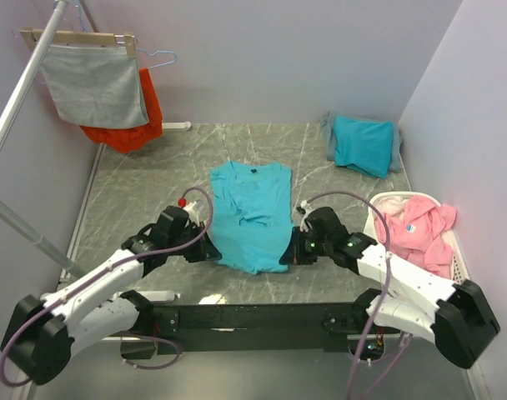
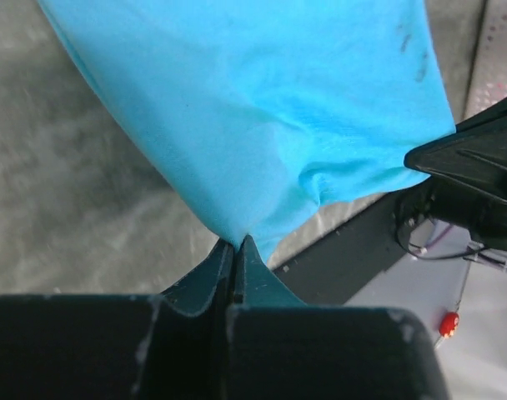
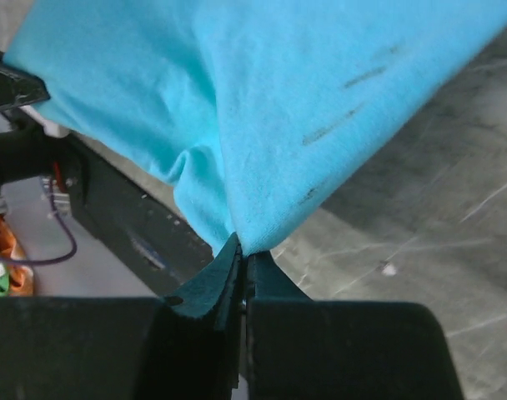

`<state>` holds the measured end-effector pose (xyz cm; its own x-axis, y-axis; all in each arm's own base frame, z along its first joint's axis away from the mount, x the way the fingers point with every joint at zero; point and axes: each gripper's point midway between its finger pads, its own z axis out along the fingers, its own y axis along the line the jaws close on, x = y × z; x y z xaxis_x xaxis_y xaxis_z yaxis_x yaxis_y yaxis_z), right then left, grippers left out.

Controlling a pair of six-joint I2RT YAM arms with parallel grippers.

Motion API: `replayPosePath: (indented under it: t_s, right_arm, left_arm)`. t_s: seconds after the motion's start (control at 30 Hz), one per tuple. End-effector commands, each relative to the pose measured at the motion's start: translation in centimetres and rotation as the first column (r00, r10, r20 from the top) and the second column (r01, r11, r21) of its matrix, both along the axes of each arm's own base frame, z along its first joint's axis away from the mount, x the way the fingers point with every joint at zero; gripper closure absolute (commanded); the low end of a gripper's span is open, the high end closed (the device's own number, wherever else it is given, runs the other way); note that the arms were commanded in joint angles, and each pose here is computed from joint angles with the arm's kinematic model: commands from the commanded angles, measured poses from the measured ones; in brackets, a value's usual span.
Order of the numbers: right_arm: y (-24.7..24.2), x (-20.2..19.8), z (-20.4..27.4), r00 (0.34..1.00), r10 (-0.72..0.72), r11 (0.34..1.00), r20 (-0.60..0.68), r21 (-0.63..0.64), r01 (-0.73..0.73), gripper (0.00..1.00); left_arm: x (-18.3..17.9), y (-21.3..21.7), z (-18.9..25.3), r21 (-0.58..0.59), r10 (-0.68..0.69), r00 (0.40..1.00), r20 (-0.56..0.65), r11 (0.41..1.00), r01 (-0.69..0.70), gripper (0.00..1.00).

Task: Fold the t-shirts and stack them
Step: Fold the tshirt

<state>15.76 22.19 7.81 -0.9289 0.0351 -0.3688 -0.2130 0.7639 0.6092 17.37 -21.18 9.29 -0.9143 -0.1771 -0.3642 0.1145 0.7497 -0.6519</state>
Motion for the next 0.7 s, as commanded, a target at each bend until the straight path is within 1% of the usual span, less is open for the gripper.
replayPosePath:
  t_s: [0.0, 0.03, 0.07, 0.1, 0.13, 0.17, 0.2, 0.23, 0.27, 0.3, 0.33, 0.37, 0.4, 0.43, 0.47, 0.5, 0.53, 0.57, 0.6, 0.63, 0.67]
  right_arm:
    - [-0.2, -0.4, 2.6, 0.999, -0.030, 0.999, 0.034, 0.031, 0.029, 1.00]
    - [-0.4, 0.0, 3.2, 0.997, -0.049, 0.999, 0.059, 0.026, 0.048, 1.00]
    - [-0.5, 0.7, 4.2, 0.994, -0.059, 0.998, 0.090, 0.019, 0.058, 1.00]
    - [-0.6, 1.2, 4.6, 0.992, -0.066, 0.998, 0.112, 0.012, 0.065, 0.99]
    - [-1.1, 2.2, 4.6, 0.986, -0.095, 0.995, 0.135, -0.019, 0.098, 0.99]
    - [-1.0, 3.1, 5.7, 0.980, -0.100, 0.994, 0.173, -0.022, 0.105, 0.97]
    - [-1.1, 3.9, 6.0, 0.976, -0.109, 0.993, 0.189, -0.029, 0.116, 0.97]
    - [-1.6, 5.2, 5.8, 0.972, -0.137, 0.987, 0.192, -0.054, 0.150, 0.97]
    - [-1.5, 6.4, 6.7, 0.964, -0.144, 0.986, 0.226, -0.047, 0.158, 0.97]
    - [-1.6, 7.2, 6.8, 0.960, -0.147, 0.986, 0.238, -0.048, 0.163, 0.97]
    - [-2.0, 8.5, 6.3, 0.961, -0.163, 0.981, 0.225, -0.066, 0.182, 0.97]
    - [-1.8, 9.9, 7.2, 0.953, -0.161, 0.982, 0.256, -0.060, 0.182, 0.97]
    - [-1.8, 10.8, 6.3, 0.959, -0.156, 0.980, 0.235, -0.086, 0.180, 0.97]
    - [-2.2, 12.0, 6.2, 0.957, -0.170, 0.976, 0.237, -0.095, 0.197, 0.97]
    - [-1.9, 13.5, 7.2, 0.949, -0.167, 0.977, 0.266, -0.083, 0.195, 0.97]
    - [-1.8, 14.5, 6.1, 0.959, -0.161, 0.976, 0.232, -0.105, 0.189, 0.97]
    - [-1.6, 15.2, 6.0, 0.962, -0.150, 0.979, 0.226, -0.103, 0.177, 0.98]
    - [-1.6, 17.0, 7.1, 0.955, -0.156, 0.979, 0.251, -0.086, 0.183, 0.98]
    - [-1.5, 17.9, 5.6, 0.966, -0.148, 0.979, 0.214, -0.106, 0.173, 0.99]
    - [-1.4, 18.9, 5.4, 0.967, -0.143, 0.980, 0.211, -0.104, 0.167, 0.99]
    - [-1.5, 20.7, 6.4, 0.961, -0.154, 0.980, 0.231, -0.091, 0.179, 1.00]
  left_arm:
    - [0.2, 0.5, 3.3, -0.024, 0.073, 0.996, 0.051, 0.997, -0.072, 0.99]
    - [0.3, 0.8, 3.7, -0.007, 0.080, 0.995, 0.063, 0.997, -0.080, 0.99]
    - [1.2, 0.8, 5.2, -0.004, 0.099, 0.990, 0.104, 0.995, -0.100, 0.99]
    - [1.7, 1.0, 5.4, 0.012, 0.110, 0.987, 0.114, 0.994, -0.112, 0.99]
    - [2.2, 1.1, 5.8, 0.029, 0.112, 0.985, 0.132, 0.993, -0.117, 0.99]
    - [3.3, 1.1, 7.0, 0.031, 0.133, 0.976, 0.172, 0.990, -0.141, 0.99]
    - [4.1, 1.1, 6.7, 0.059, 0.139, 0.976, 0.170, 0.987, -0.151, 0.99]
    - [4.9, 0.9, 6.9, 0.071, 0.135, 0.972, 0.194, 0.986, -0.151, 0.99]
    - [5.9, 0.6, 7.9, 0.070, 0.137, 0.966, 0.221, 0.985, -0.156, 0.99]
    - [7.1, 0.5, 7.1, 0.104, 0.140, 0.967, 0.214, 0.981, -0.165, 0.99]
    - [8.0, 0.5, 7.0, 0.123, 0.132, 0.965, 0.227, 0.979, -0.162, 0.99]
    - [9.5, -0.1, 8.4, 0.099, 0.135, 0.955, 0.265, 0.981, -0.166, 0.99]
    - [10.8, -0.3, 7.4, 0.119, 0.130, 0.961, 0.244, 0.979, -0.163, 0.99]
    - [11.8, -0.4, 7.3, 0.130, 0.124, 0.959, 0.256, 0.978, -0.161, 0.99]
    - [13.5, -0.8, 8.6, 0.108, 0.128, 0.948, 0.292, 0.980, -0.166, 0.99]
    - [15.0, -0.6, 7.3, 0.131, 0.136, 0.954, 0.266, 0.976, -0.176, 0.99]
    - [15.9, -0.7, 7.3, 0.133, 0.127, 0.954, 0.271, 0.977, -0.167, 0.99]
    - [17.7, -1.0, 7.1, 0.134, 0.130, 0.953, 0.273, 0.976, -0.172, 0.99]
    - [19.0, -0.4, 6.9, 0.145, 0.136, 0.951, 0.278, 0.973, -0.182, 0.99]
    - [19.8, -0.5, 6.7, 0.142, 0.131, 0.953, 0.274, 0.974, -0.175, 0.99]
    - [21.5, -0.7, 6.3, 0.148, 0.132, 0.954, 0.269, 0.973, -0.176, 0.99]
